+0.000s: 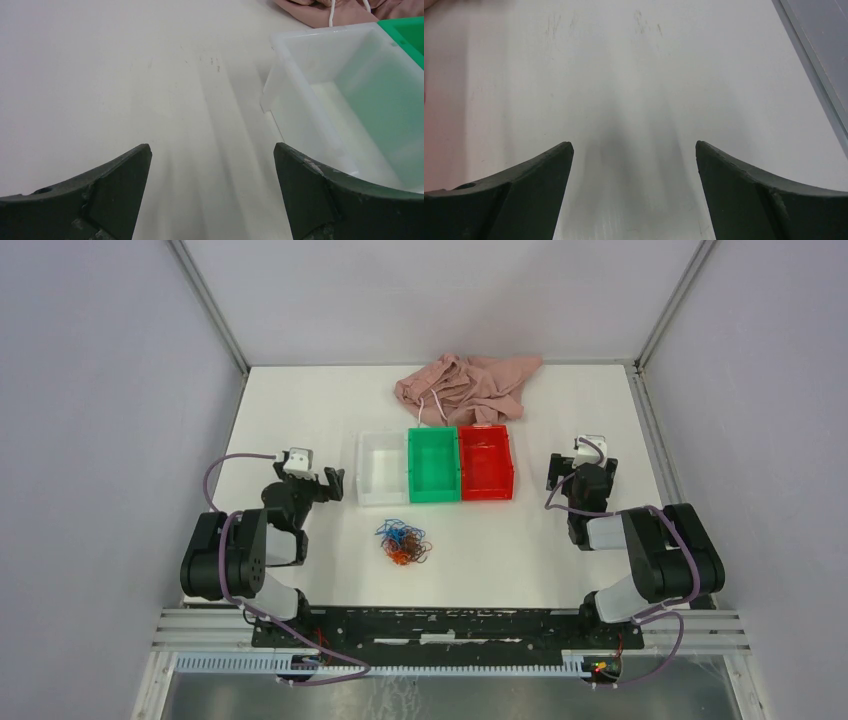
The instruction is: Untangle the cables
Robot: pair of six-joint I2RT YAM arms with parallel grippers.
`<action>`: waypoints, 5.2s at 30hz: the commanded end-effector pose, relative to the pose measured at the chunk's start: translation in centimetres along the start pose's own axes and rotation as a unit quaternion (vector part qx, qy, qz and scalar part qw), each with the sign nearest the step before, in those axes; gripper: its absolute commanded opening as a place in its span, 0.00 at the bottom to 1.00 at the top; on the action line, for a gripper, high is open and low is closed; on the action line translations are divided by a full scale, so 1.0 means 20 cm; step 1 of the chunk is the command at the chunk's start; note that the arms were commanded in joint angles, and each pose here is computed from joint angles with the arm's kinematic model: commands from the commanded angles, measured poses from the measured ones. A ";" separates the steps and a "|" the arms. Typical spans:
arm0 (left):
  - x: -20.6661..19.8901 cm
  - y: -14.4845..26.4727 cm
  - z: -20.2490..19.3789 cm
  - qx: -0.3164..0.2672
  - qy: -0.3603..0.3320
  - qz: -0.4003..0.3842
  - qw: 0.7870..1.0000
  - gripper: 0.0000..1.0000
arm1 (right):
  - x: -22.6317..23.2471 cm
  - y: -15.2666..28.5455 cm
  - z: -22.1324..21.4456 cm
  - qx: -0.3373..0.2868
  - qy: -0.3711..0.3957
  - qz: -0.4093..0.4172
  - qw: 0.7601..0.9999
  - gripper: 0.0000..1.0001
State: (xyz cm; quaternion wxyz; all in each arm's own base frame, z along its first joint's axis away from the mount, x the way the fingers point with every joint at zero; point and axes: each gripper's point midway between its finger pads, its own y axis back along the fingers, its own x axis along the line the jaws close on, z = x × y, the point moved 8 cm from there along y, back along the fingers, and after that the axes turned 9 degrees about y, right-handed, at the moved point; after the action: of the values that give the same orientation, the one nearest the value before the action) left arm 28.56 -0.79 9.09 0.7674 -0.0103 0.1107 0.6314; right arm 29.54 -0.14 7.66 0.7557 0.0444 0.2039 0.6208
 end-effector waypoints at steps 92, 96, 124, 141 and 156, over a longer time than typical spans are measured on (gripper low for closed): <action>-0.26 0.23 0.59 0.323 -0.027 -0.253 0.911 0.99 | 1.61 0.85 0.68 0.081 0.176 0.651 0.734 0.00; -0.30 0.28 0.59 0.305 -0.039 -0.290 0.906 0.99 | 1.52 0.93 0.78 0.059 0.148 0.654 0.740 0.00; -0.63 0.55 0.60 0.109 -0.182 -0.392 0.895 0.92 | 1.41 1.31 1.10 0.064 -0.039 0.778 0.623 0.00; -0.67 0.57 0.61 0.114 -0.117 -0.404 0.900 0.77 | 1.37 1.44 1.22 0.063 -0.100 0.828 0.547 0.00; -0.78 0.57 0.65 0.139 0.016 -0.415 0.899 0.25 | 1.35 1.47 1.25 0.069 -0.118 0.839 0.527 0.01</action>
State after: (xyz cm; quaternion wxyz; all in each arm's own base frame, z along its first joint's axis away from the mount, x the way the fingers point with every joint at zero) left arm 16.56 -10.56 24.12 0.9478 0.0911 0.1711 0.2532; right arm 16.67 36.87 30.08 -0.0607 0.3544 0.0679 0.9306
